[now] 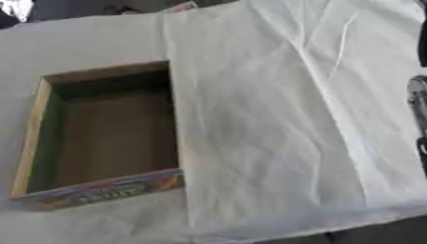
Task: Pick up objects on the table and place them in the box.
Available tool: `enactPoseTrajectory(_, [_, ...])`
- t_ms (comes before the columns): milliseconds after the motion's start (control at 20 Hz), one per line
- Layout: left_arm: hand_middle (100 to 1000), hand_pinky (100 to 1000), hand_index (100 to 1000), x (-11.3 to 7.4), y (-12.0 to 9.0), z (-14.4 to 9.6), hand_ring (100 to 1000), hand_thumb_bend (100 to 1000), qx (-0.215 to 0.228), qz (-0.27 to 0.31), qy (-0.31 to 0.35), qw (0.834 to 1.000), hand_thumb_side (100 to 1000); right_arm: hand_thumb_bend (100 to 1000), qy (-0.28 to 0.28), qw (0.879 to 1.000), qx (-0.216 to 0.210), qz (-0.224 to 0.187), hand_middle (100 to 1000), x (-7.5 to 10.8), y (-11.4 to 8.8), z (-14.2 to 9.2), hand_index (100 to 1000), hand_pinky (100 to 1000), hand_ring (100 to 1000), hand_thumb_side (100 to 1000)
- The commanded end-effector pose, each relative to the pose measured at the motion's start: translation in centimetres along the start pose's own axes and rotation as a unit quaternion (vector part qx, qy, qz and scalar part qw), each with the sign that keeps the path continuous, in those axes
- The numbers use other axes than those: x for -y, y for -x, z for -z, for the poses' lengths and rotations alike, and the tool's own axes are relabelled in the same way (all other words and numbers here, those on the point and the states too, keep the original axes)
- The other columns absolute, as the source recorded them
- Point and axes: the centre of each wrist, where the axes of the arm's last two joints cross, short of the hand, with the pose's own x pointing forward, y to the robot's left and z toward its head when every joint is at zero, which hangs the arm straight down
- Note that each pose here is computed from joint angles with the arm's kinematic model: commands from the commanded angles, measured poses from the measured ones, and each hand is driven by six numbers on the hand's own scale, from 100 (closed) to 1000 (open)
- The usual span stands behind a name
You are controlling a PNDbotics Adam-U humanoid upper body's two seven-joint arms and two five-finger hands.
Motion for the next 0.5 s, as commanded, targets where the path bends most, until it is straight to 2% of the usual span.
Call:
enactPoseTrajectory(50, [450,409,473,-0.7,-0.5,-0.6,469,100,0.023,0.017,0.019,0.999,366,100,-0.005,1.000,0.013,-0.004,799,0.3,-0.7,0.5,896,636,817,1000])
enactPoseTrajectory(500, [456,411,476,0.9,-2.3,-0.5,472,100,0.058,0.005,0.075,0.995,359,100,-0.007,1.000,0.011,-0.002,799,0.2,-0.7,0.5,897,635,817,1000])
